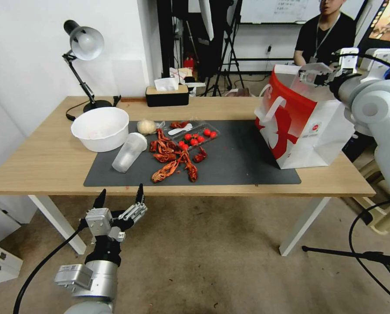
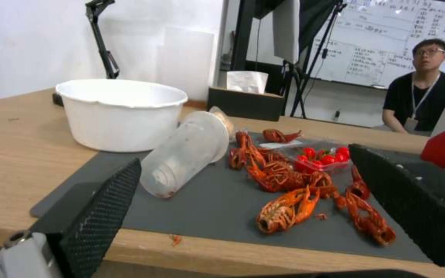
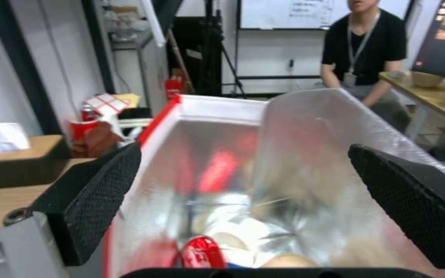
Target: Pick up the trash from the table and place it into the takeout bag.
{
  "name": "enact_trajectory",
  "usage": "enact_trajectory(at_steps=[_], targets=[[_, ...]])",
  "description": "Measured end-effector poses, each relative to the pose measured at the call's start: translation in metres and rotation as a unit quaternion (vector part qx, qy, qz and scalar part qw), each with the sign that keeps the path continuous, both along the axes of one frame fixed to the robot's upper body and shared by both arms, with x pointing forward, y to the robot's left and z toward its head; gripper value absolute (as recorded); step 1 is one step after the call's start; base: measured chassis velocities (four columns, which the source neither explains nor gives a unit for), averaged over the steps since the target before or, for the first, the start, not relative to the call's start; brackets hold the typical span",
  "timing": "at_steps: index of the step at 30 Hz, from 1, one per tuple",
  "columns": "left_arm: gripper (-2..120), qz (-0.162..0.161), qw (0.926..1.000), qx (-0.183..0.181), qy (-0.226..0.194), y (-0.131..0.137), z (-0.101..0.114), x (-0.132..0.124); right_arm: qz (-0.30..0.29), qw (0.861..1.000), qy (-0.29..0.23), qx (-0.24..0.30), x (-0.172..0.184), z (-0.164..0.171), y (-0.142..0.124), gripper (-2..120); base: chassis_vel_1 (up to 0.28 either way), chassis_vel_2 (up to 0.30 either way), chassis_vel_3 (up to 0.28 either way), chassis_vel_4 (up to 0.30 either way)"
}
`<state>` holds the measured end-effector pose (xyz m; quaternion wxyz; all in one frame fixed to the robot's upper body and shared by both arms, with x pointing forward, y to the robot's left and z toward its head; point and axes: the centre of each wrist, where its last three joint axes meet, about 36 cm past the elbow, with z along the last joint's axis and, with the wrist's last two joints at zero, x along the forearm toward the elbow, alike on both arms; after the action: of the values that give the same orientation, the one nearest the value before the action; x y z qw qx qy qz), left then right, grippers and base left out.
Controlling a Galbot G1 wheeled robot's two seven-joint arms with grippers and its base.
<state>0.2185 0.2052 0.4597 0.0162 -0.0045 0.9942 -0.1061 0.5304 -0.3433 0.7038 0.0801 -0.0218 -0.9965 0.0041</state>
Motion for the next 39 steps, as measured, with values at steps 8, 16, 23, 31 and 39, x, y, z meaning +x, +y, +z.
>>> enact_trajectory(at_steps=[8, 16, 23, 31, 39], targets=[[100, 0.002, 1.0000, -0.001, -0.001, 0.000, -0.002, 0.001, 0.067, 0.997, -0.040, 0.021, -0.032, -0.001, 0.021, 100, 0.000, 0.000, 0.000, 0.000], [100, 0.004, 1.0000, -0.002, -0.004, -0.001, -0.002, 0.001, 0.107, 0.991, -0.078, 0.021, -0.052, -0.015, 0.029, 100, 0.000, 0.000, 0.000, 0.000], [100, 0.004, 1.0000, -0.002, -0.006, -0.001, -0.002, 0.002, 0.156, 0.980, -0.120, 0.027, -0.067, -0.028, 0.033, 100, 0.000, 0.000, 0.000, 0.000], [100, 0.004, 0.9998, -0.020, -0.006, -0.004, -0.010, 0.005, 0.191, 0.966, -0.171, 0.019, -0.107, -0.093, 0.042, 100, 0.000, 0.000, 0.000, 0.000], [100, 0.000, 0.9998, -0.018, -0.009, -0.003, -0.013, 0.006, 0.165, 0.972, -0.161, 0.033, -0.156, -0.153, 0.050, 100, 0.000, 0.000, 0.000, 0.000]])
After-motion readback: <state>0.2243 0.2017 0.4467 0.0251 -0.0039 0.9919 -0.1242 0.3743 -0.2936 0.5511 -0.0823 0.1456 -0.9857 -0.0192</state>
